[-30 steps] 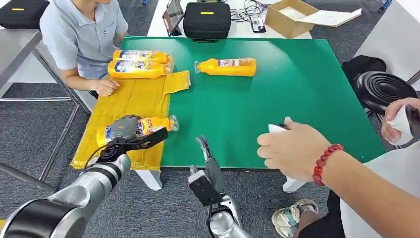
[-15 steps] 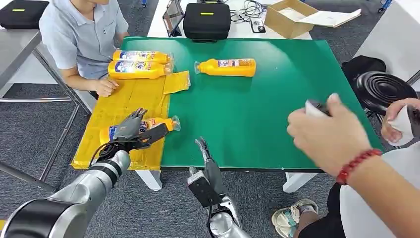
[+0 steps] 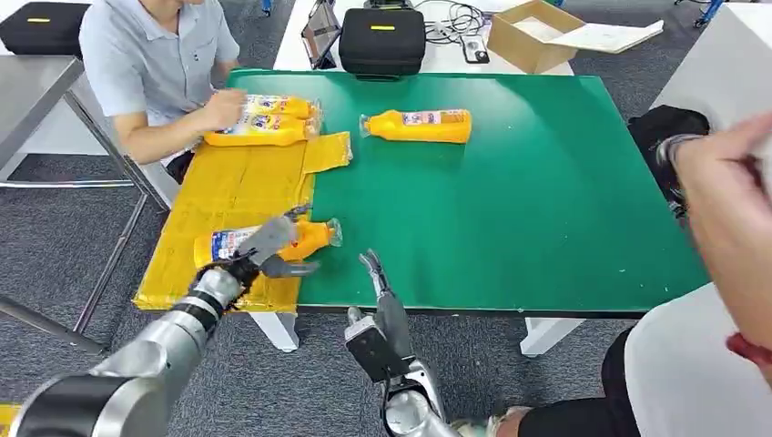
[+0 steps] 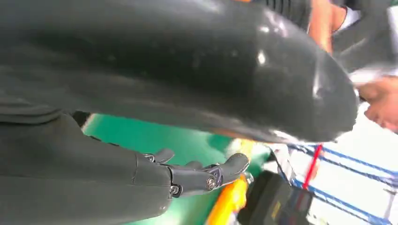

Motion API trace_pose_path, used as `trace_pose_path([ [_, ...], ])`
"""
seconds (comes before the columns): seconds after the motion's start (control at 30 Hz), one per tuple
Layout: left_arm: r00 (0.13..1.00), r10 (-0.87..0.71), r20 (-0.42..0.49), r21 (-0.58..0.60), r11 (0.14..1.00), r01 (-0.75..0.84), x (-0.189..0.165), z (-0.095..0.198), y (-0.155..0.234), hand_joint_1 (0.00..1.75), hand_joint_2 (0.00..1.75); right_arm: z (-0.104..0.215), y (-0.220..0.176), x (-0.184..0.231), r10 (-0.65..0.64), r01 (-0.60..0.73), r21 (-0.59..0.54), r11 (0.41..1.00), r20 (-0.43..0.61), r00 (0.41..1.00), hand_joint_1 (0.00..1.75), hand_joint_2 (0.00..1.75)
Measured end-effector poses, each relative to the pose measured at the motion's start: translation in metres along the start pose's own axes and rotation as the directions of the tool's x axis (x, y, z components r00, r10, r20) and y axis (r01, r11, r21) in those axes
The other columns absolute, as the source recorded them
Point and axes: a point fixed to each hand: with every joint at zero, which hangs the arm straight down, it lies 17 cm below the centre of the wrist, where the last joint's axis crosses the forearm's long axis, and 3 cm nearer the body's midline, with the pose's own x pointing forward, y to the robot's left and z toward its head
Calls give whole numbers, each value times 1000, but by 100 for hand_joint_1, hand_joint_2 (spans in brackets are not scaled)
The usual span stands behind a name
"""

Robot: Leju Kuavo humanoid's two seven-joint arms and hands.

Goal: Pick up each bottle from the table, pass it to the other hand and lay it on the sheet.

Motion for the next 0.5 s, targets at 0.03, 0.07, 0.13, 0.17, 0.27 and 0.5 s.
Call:
trace_pose_path([
  [0.03, 988, 138, 67, 19, 990, -140, 17, -1, -3, 0, 175, -2, -4, 5, 2, -2, -15, 1000, 13, 1000, 0, 0],
  [0.07, 961, 248, 126, 40, 966, -255, 33, 0, -1, 0, 175, -3, -7, 8, 5, -4, -27, 1000, 24, 1000, 0, 175],
  [0.13, 902, 372, 221, 72, 916, -395, 57, 4, 7, 0, 175, -3, -14, 14, 12, -10, -51, 999, 39, 999, 0, 175],
  [0.17, 865, 431, 258, 85, 881, -465, 63, 9, 12, 0, 175, -3, -18, 17, 12, -9, -65, 998, 48, 999, 0, 175],
  [0.27, 759, 516, 397, 108, 795, -597, 89, 28, 34, 0, 175, 0, -33, 27, -4, 11, -109, 994, 67, 998, 0, 175],
  [0.5, 645, 526, 555, 104, 725, -681, 131, 66, 50, 0, 175, 2, -95, 40, 182, -147, -247, 958, 127, 975, 0, 175],
])
